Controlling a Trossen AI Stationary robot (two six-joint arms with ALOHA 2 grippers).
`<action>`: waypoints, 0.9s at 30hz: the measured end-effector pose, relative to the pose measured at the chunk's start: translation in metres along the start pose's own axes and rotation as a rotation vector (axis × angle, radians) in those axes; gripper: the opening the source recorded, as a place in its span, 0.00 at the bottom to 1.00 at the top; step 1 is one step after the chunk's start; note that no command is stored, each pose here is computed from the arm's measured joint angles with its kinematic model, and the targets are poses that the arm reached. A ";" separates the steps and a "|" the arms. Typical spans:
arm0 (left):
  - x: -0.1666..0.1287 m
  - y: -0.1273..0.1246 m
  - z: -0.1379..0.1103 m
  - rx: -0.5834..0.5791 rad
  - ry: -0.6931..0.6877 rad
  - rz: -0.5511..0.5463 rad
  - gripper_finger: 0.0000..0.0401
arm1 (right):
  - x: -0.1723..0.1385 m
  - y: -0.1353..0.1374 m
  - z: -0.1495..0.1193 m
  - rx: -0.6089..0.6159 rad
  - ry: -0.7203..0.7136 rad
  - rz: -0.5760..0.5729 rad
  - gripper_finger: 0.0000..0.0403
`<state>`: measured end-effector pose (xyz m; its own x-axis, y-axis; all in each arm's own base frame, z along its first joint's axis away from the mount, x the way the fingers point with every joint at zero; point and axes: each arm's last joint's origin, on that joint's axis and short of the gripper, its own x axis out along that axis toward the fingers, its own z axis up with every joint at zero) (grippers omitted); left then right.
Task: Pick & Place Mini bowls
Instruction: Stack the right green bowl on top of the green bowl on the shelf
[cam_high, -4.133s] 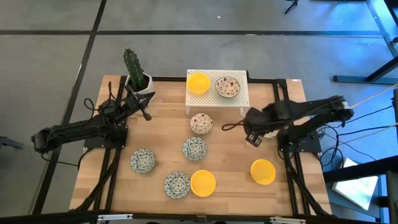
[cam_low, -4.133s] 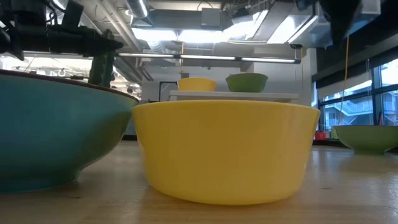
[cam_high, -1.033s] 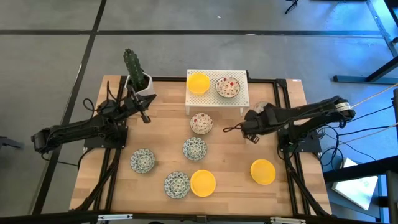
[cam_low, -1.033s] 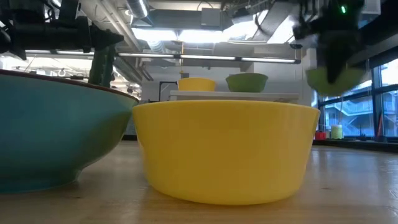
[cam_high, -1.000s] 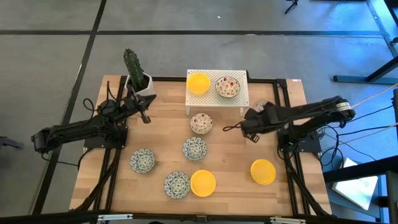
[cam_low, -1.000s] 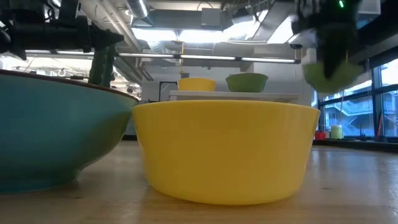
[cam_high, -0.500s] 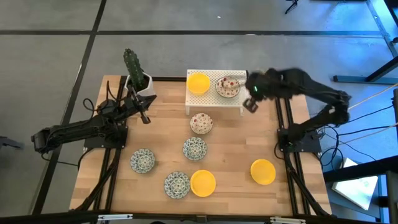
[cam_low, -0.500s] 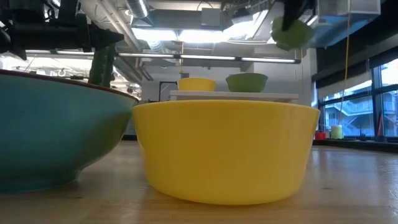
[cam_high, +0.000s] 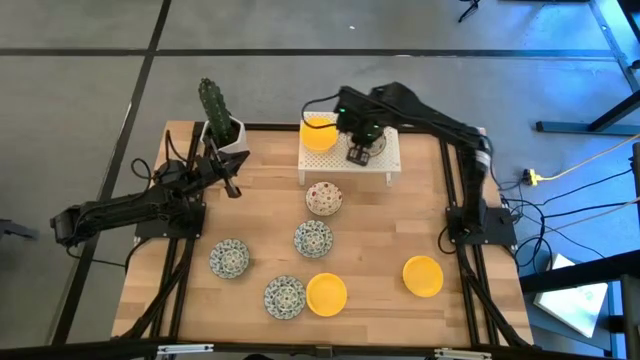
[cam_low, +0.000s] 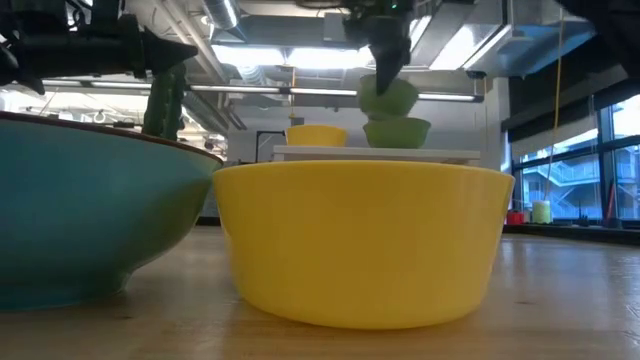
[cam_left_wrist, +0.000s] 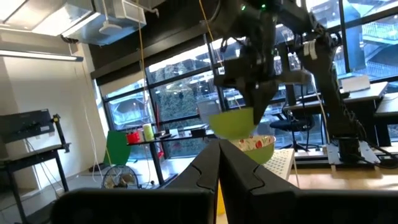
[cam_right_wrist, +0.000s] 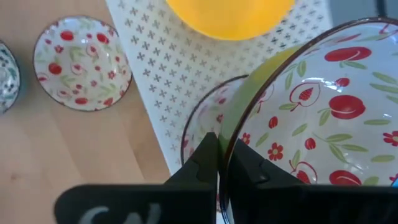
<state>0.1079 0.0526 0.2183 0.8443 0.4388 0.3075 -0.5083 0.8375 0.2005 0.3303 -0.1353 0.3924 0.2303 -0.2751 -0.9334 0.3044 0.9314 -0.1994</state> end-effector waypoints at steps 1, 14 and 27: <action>0.000 0.000 0.000 0.000 0.001 0.000 0.02 | 0.004 0.000 0.003 -0.006 0.015 0.007 0.03; 0.000 -0.001 -0.004 -0.003 0.044 -0.017 0.01 | 0.025 0.010 0.014 -0.043 0.059 0.028 0.03; 0.000 -0.002 -0.007 -0.027 0.067 -0.021 0.00 | 0.021 0.020 0.014 -0.080 0.050 0.026 0.03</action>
<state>0.1097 0.0532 0.2117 0.8649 0.4409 0.2400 -0.4860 0.8551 0.1805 0.3544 -0.1258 0.3726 0.1904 -0.2403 -0.9518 0.2236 0.9547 -0.1963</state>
